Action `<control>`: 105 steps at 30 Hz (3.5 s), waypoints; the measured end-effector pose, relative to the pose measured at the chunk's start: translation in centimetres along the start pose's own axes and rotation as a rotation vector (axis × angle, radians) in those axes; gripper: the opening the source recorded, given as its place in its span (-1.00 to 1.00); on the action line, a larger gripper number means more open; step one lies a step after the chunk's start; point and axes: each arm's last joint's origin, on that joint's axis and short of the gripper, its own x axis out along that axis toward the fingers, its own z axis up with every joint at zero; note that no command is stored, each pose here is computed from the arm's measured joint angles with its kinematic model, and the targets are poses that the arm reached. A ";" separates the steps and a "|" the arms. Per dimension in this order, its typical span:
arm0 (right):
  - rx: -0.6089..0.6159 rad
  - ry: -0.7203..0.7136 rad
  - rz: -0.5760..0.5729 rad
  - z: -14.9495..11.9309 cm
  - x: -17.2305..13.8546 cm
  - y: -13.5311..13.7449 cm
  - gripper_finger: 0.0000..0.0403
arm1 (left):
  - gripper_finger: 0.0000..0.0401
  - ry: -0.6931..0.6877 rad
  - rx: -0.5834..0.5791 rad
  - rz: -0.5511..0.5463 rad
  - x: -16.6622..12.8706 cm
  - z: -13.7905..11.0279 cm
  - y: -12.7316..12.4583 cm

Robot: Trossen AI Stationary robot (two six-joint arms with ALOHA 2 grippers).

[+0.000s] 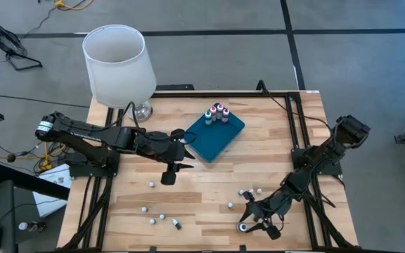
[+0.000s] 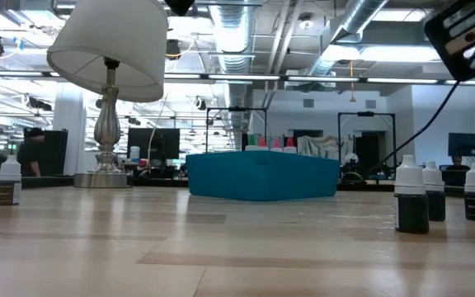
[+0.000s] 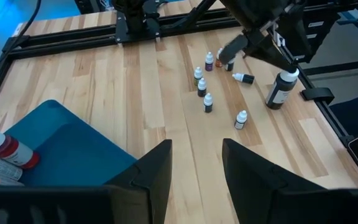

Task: Pick & Place food coloring
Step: Put the large black food coloring bottle into the blue container

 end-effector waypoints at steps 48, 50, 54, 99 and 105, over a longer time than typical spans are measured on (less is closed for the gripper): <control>-0.087 0.048 0.051 -0.5 0.5 -0.7 -0.82 | -0.33 0.002 0.019 0.010 0.0 0.0 -0.4; -0.085 0.044 0.043 -0.5 0.5 -0.8 -0.80 | -0.33 0.002 0.027 0.010 0.0 0.0 -0.4; -0.092 0.034 0.007 -0.3 0.6 -1.4 -0.81 | -0.33 0.015 0.043 0.012 0.0 -0.1 -0.4; 0.006 -0.144 -0.976 6.1 -16.9 -20.0 -0.79 | -0.33 0.190 0.183 0.228 -0.2 -1.6 0.3; 0.070 -0.086 -0.999 4.9 -16.5 -22.3 -0.78 | -0.33 0.191 0.185 0.256 -0.3 -1.6 0.4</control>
